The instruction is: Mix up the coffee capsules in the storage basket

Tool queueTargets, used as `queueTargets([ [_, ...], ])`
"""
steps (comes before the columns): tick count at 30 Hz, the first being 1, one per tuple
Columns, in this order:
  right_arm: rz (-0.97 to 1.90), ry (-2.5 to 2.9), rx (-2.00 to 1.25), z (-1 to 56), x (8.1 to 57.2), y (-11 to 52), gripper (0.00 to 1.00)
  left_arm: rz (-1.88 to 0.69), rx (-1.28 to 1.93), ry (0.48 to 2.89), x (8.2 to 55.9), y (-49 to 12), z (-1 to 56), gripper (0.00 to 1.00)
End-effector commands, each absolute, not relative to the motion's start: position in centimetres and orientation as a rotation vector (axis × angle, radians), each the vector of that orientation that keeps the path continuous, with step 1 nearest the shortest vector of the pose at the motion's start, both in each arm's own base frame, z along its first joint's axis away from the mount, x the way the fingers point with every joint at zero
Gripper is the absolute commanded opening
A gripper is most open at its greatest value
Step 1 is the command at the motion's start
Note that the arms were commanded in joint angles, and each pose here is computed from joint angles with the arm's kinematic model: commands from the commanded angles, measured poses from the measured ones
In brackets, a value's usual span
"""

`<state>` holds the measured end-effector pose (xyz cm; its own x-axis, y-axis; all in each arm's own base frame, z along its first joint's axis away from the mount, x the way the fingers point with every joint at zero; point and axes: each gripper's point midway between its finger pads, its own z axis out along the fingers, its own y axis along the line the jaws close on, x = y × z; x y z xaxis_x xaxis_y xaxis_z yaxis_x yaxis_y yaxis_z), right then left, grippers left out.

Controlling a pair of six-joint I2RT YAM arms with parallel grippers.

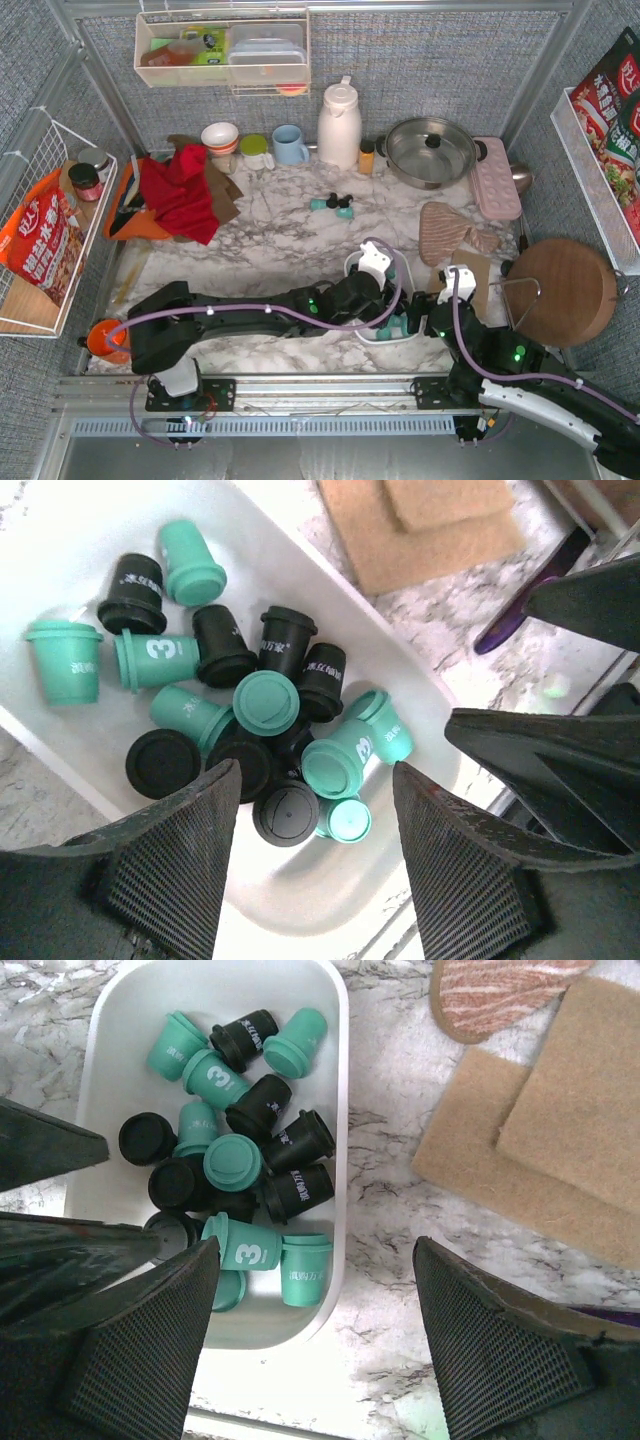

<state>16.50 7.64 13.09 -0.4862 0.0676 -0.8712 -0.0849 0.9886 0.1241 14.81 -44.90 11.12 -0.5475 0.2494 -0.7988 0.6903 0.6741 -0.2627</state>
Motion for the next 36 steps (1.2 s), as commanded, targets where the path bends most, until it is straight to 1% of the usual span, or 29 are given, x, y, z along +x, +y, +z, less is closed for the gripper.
queueTargets([
  [1, 0.159, 2.032, -0.025, 14.5, 17.1, 7.6, 0.82, -0.742, 0.654, 2.047, 15.7, -44.3, 13.9, 0.72],
  [5, 0.137, 2.002, -0.075, 16.1, 18.1, 8.5, 0.83, -0.608, 0.507, 1.991, 17.8, -40.1, 16.3, 0.75],
  [10, 0.100, 1.980, -0.160, 18.3, 20.9, 11.4, 0.84, -0.317, 0.311, 1.878, 20.5, -31.2, 19.5, 0.84],
  [12, 0.102, 2.011, -0.180, 18.5, 22.7, 13.1, 0.85, -0.215, 0.271, 1.844, 20.9, -27.6, 20.7, 0.88],
  [15, 0.153, 2.061, -0.174, 18.7, 26.0, 15.7, 0.86, -0.102, 0.239, 1.820, 20.7, -22.6, 22.3, 0.98],
  [17, 0.191, 2.064, -0.157, 19.0, 28.7, 17.7, 0.89, -0.065, 0.255, 1.804, 20.4, -20.1, 23.3, 0.99],
  [22, 0.205, 2.060, -0.096, 18.6, 36.8, 22.4, 0.97, -0.010, 0.274, 1.768, 19.4, -14.6, 24.9, 0.99],
  [24, 0.168, 2.111, -0.076, 15.9, 40.4, 24.0, 0.98, -0.028, 0.198, 1.745, 19.3, -12.8, 25.2, 0.99],
  [27, 0.115, 2.139, 0.025, 13.5, 45.3, 24.9, 0.97, -0.119, 0.185, 1.687, 19.1, -12.4, 25.5, 0.99],
  [28, 0.104, 2.122, 0.074, 13.5, 47.0, 25.1, 0.97, -0.150, 0.185, 1.676, 18.9, -12.3, 25.8, 0.99],
  [31, 0.051, 2.126, 0.167, 11.2, 49.6, 25.2, 0.97, -0.207, 0.127, 1.663, 18.7, -11.4, 26.4, 0.99],
  [36, -0.022, 2.141, 0.212, 9.2, 51.5, 25.4, 0.93, -0.225, 0.111, 1.660, 18.5, -10.8, 26.3, 0.99],
])
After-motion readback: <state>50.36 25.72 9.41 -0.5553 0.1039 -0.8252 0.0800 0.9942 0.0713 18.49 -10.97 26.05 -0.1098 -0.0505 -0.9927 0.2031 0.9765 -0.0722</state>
